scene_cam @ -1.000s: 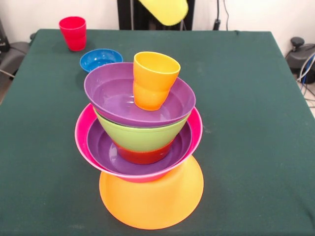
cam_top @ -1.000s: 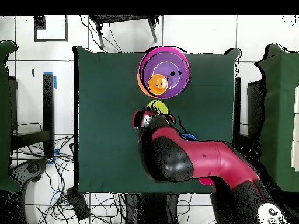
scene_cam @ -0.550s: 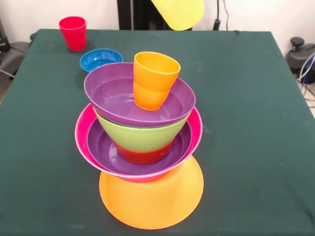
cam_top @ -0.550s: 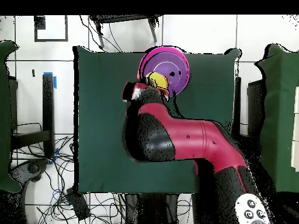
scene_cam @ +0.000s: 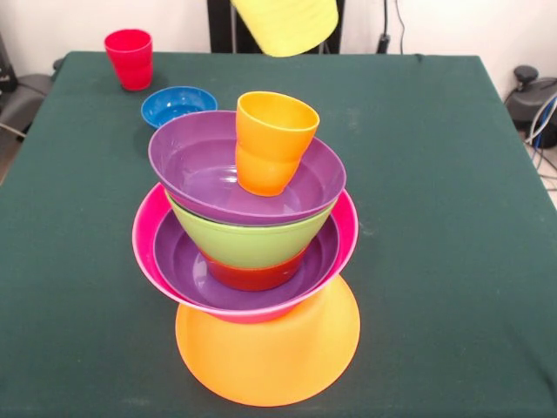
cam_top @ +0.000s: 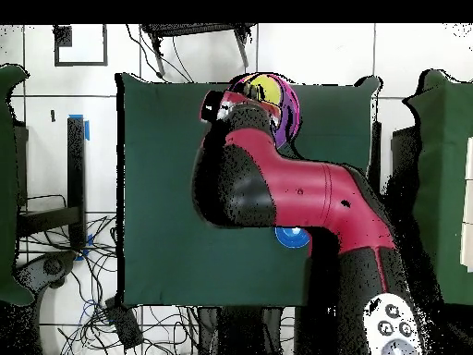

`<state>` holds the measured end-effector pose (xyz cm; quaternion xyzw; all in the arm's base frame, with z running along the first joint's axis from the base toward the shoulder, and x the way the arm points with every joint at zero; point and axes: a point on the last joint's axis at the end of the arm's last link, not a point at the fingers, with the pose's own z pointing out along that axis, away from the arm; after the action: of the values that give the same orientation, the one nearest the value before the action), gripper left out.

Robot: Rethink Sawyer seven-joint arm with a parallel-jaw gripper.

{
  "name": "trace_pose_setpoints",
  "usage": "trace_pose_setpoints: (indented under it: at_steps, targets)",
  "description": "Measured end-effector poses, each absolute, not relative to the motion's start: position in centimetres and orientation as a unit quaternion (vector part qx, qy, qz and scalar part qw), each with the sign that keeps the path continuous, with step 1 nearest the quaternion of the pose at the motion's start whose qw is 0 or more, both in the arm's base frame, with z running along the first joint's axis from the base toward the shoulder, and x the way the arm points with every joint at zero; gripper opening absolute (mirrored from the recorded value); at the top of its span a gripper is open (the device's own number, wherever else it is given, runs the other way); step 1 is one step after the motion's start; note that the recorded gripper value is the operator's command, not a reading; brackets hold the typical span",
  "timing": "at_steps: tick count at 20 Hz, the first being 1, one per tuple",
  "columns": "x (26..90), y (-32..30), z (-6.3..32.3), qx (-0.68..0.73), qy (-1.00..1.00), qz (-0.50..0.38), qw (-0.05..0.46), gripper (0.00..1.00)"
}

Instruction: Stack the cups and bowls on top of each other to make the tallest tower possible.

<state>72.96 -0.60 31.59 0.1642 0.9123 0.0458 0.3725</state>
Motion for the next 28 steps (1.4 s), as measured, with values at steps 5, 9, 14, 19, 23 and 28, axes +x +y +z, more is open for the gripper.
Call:
trace_pose_setpoints:
  at_steps: [5, 9, 14, 19, 23, 28]
  targets:
    - [74.5, -1.8, 31.3, 0.174, 0.904, 0.034, 0.388, 0.00]
    - [75.3, -2.5, 30.6, 0.183, 0.899, 0.029, 0.398, 0.00]
    - [75.7, -2.9, 29.3, 0.196, 0.897, 0.024, 0.396, 0.00]
    - [75.6, -3.1, 28.5, 0.202, 0.898, 0.019, 0.390, 0.00]
    - [75.4, -3.4, 28.6, 0.209, 0.897, 0.014, 0.389, 0.00]
    - [75.2, -3.8, 28.8, 0.213, 0.896, 0.008, 0.390, 0.00]
